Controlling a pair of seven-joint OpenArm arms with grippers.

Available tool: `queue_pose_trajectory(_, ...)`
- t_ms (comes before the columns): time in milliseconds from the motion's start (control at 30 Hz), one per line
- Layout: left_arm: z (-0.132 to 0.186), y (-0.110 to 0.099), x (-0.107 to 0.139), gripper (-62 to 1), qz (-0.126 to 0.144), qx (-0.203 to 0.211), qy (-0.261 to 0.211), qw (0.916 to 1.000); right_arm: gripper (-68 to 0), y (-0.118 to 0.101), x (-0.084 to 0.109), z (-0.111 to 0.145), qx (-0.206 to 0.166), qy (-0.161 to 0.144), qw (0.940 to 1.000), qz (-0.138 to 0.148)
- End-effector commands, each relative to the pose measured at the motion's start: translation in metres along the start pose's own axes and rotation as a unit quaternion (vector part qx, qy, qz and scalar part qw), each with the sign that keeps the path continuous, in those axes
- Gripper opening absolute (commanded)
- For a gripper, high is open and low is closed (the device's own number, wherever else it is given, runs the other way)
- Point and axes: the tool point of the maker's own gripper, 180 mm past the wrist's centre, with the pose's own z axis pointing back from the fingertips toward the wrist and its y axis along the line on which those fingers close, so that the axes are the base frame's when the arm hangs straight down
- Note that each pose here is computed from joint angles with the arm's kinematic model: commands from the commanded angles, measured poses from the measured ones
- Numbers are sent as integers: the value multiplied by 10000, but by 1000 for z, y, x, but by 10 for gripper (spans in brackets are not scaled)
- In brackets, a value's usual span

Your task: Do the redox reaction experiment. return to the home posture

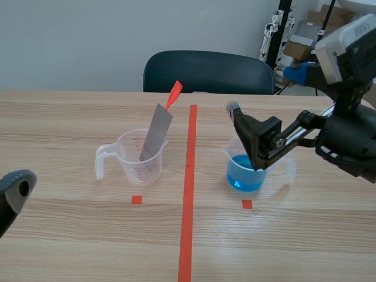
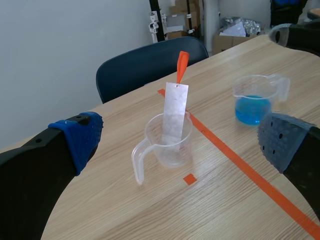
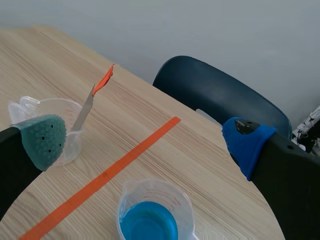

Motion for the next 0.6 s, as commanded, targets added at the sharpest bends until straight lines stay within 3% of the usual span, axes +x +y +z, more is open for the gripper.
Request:
queue_pose_trajectory(0, -1, 2, 9, 14, -14, 159, -144, 9998, 4, -7, 21, 2, -50, -257, 9994, 223)
queue_pose_trajectory(233, -2, -6, 18, 14, -418, 244, -191, 9986, 4, -13, 43, 15, -206, -166, 9978, 609)
queue_pose_trajectory(333, -4, -9, 19, 14, -439, 79, -208, 9988, 4, -12, 48, 23, -234, -154, 9974, 660)
queue_pose_trajectory(433, -6, -8, 21, 14, -268, -5, -247, 9993, 4, -8, 52, 30, -224, -138, 9974, 670)
queue_pose_trajectory(567, -8, -10, 14, 14, -276, -111, 9, 9996, 4, -3, 50, 36, -203, -47, 9978, 633)
